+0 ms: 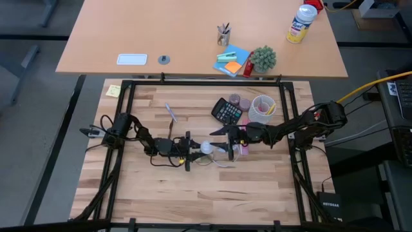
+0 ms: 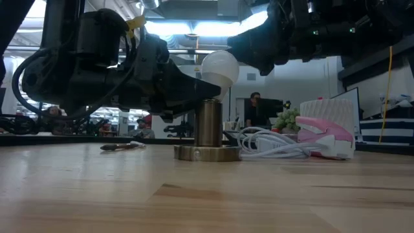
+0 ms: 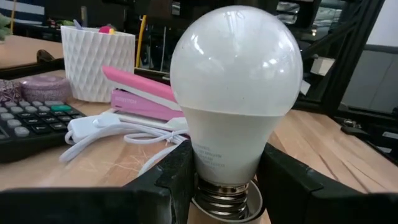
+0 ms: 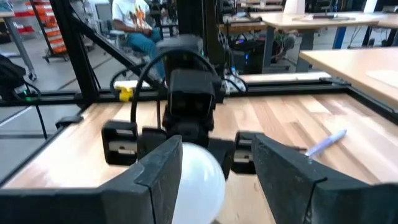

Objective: Screw lightbulb
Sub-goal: Insert the lightbulb into the gold lamp

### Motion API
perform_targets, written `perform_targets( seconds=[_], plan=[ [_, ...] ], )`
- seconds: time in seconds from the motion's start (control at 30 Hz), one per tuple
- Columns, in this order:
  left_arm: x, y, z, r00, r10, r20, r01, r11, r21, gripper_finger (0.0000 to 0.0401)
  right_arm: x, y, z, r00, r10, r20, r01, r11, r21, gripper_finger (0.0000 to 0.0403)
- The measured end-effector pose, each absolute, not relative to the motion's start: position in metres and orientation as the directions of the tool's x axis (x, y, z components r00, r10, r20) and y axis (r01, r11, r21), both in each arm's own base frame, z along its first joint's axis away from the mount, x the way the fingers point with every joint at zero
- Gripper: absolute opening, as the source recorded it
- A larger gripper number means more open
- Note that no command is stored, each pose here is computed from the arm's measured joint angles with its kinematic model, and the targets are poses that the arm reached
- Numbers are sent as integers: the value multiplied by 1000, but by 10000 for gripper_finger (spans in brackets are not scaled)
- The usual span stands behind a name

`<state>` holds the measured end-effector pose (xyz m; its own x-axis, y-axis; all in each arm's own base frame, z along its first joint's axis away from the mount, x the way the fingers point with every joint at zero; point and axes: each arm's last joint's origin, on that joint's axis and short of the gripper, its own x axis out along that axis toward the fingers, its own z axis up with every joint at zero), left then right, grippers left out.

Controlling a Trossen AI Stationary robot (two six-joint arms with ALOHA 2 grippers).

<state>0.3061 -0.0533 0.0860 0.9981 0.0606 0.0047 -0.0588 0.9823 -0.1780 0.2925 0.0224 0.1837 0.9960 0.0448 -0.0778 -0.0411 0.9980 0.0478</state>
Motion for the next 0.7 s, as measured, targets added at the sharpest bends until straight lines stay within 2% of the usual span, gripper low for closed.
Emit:
perform_targets(
  seconds=[0.33, 0.7],
  plan=[
    [306, -53, 85, 998, 60, -5, -60, 982, -180, 143, 288, 22, 184, 989, 43, -141, -37, 998, 44, 198],
    [306, -53, 85, 998, 59, -8, -60, 982, -179, 143, 290, 23, 181, 987, 62, -145, -55, 997, 56, 198]
  ],
)
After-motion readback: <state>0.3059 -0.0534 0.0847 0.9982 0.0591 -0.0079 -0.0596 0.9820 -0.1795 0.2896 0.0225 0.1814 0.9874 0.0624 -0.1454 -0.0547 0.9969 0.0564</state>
